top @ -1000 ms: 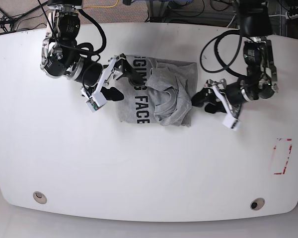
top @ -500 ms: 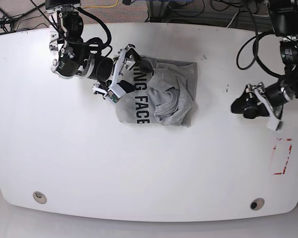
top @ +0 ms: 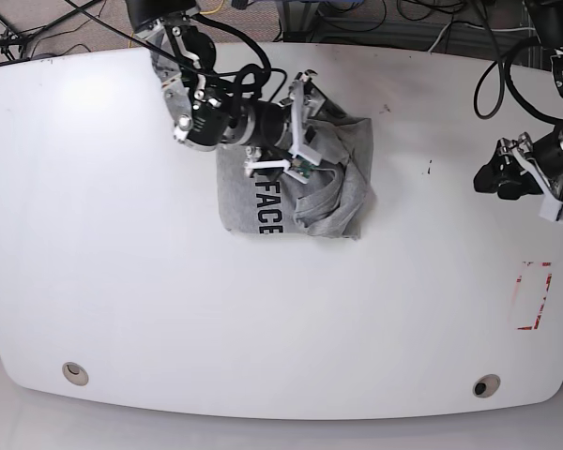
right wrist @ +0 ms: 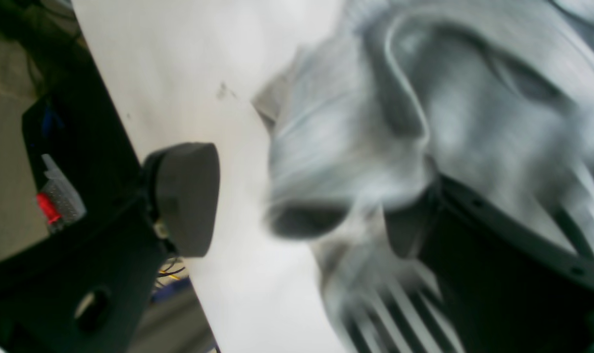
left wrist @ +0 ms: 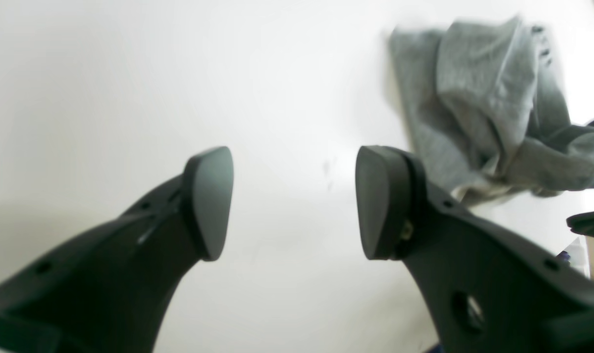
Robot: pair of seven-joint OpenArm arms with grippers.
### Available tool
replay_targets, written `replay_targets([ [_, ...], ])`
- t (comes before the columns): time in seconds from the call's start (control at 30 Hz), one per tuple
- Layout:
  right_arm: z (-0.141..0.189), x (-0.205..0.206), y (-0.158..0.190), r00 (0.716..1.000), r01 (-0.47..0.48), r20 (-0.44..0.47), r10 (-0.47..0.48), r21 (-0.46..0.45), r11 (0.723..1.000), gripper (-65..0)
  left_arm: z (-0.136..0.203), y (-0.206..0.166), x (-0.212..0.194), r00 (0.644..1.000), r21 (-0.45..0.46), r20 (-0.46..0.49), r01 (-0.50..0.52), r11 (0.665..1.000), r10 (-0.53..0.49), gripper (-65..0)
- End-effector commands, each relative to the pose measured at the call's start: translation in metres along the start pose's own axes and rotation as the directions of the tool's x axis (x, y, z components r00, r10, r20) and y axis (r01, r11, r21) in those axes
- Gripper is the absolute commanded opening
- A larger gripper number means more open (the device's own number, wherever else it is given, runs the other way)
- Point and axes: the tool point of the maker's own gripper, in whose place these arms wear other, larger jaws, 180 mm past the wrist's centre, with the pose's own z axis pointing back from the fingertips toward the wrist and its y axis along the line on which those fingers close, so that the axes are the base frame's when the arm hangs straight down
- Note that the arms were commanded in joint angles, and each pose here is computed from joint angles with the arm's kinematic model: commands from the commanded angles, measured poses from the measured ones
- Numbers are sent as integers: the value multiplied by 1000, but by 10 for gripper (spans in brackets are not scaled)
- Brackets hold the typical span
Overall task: Fold the T-shirt properly
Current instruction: 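Press the folded bundle with the right gripper to flatten it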
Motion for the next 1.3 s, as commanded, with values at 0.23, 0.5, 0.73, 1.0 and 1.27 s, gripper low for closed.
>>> replay_targets([
  [0.23,-40,67,48,992,-88,107,73,139,986,-170,21,11,6,999,41,36,6,999,-8,-278],
  [0.5,-22,92,43,976,-141,182,122,92,986,-170,31,19,9,998,69,58,-6,998,2,-278],
  [0.73,1,61,-4,987,-93,129,95,-20,995,-170,30,19,7,999,67,52,-5,998,1,-278],
  [1.0,6,46,-29,992,-94,75,99,-65,993,-170,30,21,-4,1000,82,22,-8,997,7,-278],
  [1.27,-22,74,-29,992,-84,97,84,-10,996,-170,30,24,-10,1000,100,-3,-1,995,1,-278],
])
